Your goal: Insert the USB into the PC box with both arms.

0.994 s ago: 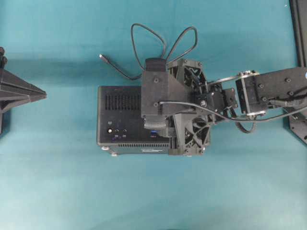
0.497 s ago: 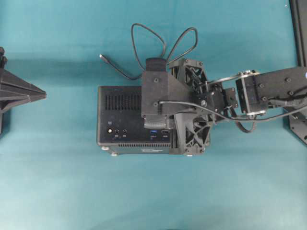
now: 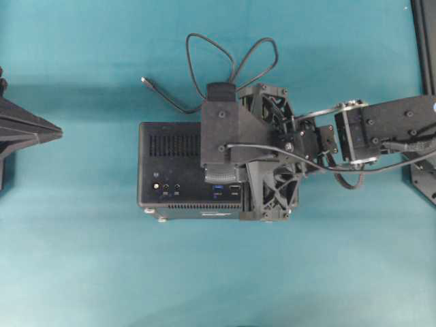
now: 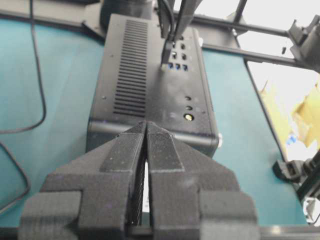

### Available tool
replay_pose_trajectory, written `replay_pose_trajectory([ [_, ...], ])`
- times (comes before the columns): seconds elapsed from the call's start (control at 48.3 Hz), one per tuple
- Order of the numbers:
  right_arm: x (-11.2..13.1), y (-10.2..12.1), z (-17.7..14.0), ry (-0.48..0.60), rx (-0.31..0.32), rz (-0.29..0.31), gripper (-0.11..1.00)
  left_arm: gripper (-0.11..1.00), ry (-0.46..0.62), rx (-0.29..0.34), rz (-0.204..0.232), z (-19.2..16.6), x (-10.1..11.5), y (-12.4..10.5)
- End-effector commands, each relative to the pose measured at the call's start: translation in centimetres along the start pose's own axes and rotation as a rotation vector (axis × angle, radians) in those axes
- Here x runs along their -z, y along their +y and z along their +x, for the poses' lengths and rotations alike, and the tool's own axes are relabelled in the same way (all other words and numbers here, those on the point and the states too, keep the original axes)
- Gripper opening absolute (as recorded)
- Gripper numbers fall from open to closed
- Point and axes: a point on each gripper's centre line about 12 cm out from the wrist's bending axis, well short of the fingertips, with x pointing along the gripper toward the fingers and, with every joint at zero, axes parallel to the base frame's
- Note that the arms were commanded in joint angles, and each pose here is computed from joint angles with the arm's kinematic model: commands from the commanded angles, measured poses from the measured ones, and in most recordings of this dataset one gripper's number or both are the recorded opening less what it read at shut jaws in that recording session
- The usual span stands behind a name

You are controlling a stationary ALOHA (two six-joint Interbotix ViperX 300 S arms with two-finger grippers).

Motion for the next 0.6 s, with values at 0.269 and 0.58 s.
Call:
replay_pose_trajectory([
  [0.269,-0.05,0.56,-1.02,-0.017,-0.035,0.03,0.09,0.0,-0.013,0.005,0.0,0.08,-0.4,-0.12],
  [0.58,0.3,0.58,-0.76,-0.004,-0.037,0.025,0.09,0.0,-0.012,0.005,0.0,0.08,-0.34,-0.11],
])
